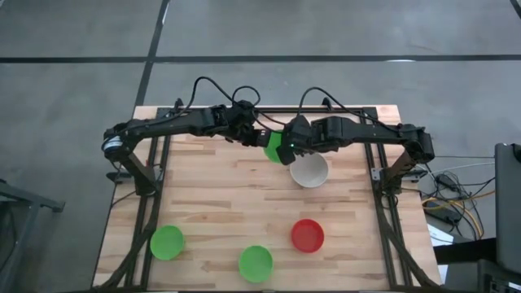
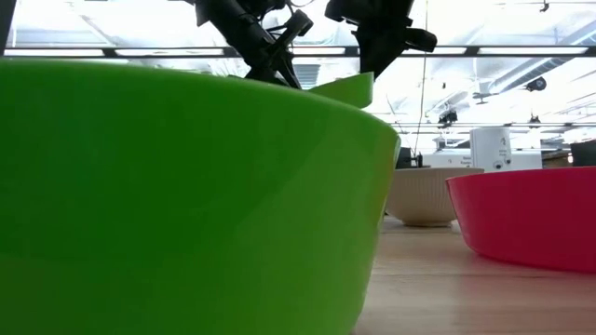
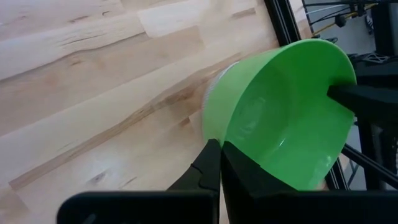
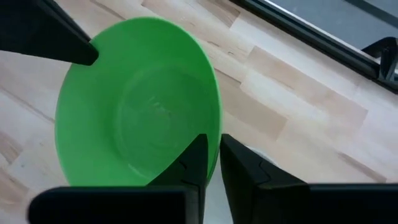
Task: Nest bowls inside each other
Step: Stack the top green bowl on the grey bowl
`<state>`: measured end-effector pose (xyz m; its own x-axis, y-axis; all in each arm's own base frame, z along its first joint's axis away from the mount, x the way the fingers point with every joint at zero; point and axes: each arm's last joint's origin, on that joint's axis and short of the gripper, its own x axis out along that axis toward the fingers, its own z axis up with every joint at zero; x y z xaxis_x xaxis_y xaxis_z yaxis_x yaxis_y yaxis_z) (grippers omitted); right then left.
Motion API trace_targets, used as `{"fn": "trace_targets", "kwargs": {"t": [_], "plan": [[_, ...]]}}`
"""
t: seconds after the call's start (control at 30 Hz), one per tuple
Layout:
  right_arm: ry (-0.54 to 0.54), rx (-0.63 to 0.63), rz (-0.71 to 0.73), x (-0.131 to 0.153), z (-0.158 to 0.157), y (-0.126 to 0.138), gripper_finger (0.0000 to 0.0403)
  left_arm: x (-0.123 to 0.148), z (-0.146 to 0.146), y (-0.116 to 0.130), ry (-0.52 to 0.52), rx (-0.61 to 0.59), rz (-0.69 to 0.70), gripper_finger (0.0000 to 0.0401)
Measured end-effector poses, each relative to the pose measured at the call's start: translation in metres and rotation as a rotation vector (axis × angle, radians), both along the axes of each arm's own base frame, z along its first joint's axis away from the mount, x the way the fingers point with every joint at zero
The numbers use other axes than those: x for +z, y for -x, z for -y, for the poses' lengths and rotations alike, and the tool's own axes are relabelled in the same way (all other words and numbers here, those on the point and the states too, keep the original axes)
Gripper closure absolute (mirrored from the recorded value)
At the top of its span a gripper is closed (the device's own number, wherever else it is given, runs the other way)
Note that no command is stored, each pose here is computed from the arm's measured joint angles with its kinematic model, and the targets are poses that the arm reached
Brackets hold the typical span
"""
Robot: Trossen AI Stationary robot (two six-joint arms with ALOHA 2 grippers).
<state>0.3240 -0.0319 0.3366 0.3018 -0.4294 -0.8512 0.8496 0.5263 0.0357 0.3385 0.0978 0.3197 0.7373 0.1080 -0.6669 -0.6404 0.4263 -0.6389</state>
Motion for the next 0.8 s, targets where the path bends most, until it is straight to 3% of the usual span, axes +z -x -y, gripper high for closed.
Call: {"fn": "trace_targets", "kwargs": {"t": [0.57,0.8], "plan": [[0.01,0.014,-0.001,0.0022,0.0005,-0.0001,0.0394,0.0002,0.0004,0.0001,0.007,-0.003,0.002,0.0398],[0.011,0.017,0.003,0.0033,0.0005,-0.0003,0.0394,0.0007,0.0005,0.0001,0.009,-0.005,0.006,0.0375]]}}
